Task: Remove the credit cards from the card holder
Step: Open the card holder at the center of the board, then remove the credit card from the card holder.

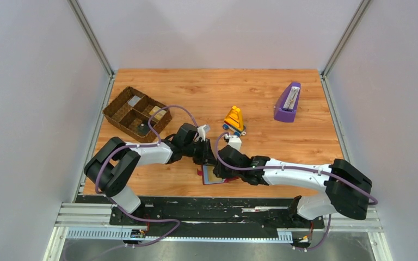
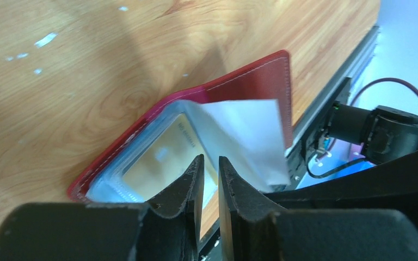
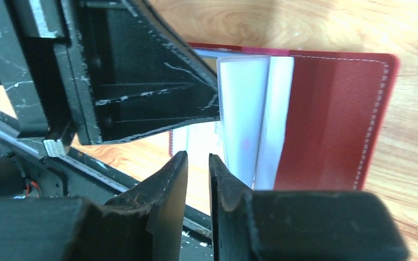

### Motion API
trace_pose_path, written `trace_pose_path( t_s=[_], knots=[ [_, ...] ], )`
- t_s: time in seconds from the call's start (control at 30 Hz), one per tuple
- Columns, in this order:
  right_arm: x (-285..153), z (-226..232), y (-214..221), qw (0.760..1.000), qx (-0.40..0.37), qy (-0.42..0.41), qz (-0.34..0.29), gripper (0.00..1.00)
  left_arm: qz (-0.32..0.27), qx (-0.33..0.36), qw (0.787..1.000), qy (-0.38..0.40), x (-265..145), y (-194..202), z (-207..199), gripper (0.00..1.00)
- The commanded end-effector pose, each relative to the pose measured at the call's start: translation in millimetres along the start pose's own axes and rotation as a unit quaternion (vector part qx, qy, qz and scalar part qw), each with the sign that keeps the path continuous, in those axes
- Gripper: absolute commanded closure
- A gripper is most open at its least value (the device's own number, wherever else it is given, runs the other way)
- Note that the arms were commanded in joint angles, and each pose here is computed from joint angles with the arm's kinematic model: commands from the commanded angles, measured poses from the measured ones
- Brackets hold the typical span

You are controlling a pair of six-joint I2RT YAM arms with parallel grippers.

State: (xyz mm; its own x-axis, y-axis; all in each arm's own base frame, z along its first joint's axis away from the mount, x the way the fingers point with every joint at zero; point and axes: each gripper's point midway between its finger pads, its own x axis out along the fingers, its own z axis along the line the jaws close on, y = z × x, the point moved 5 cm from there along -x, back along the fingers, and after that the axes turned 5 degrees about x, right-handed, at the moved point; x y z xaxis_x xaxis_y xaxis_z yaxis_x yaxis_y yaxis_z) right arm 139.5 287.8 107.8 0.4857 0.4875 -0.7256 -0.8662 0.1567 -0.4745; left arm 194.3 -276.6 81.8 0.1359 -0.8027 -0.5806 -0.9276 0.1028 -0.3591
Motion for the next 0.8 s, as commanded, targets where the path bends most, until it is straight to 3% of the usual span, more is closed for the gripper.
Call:
trace_pose_path(
  t_s=[0.0,0.3,0.77],
  knots=[
    [3,-12,-6,0.999,0.005,0.029,-0.031,0.78,-0.010,0.014,0.999,-0.040,-7,-4,2,0.77],
    [6,-26,-7,0.999,0.019,0.034,-0.017,0.77,-0.001,0.007,0.994,-0.112,-23,11,20,0.78],
    [9,-38,-4,0.995,0.054,-0.082,0.031,0.76,0.010,0.008,0.993,-0.119,-21,22,30,0.80]
  ],
)
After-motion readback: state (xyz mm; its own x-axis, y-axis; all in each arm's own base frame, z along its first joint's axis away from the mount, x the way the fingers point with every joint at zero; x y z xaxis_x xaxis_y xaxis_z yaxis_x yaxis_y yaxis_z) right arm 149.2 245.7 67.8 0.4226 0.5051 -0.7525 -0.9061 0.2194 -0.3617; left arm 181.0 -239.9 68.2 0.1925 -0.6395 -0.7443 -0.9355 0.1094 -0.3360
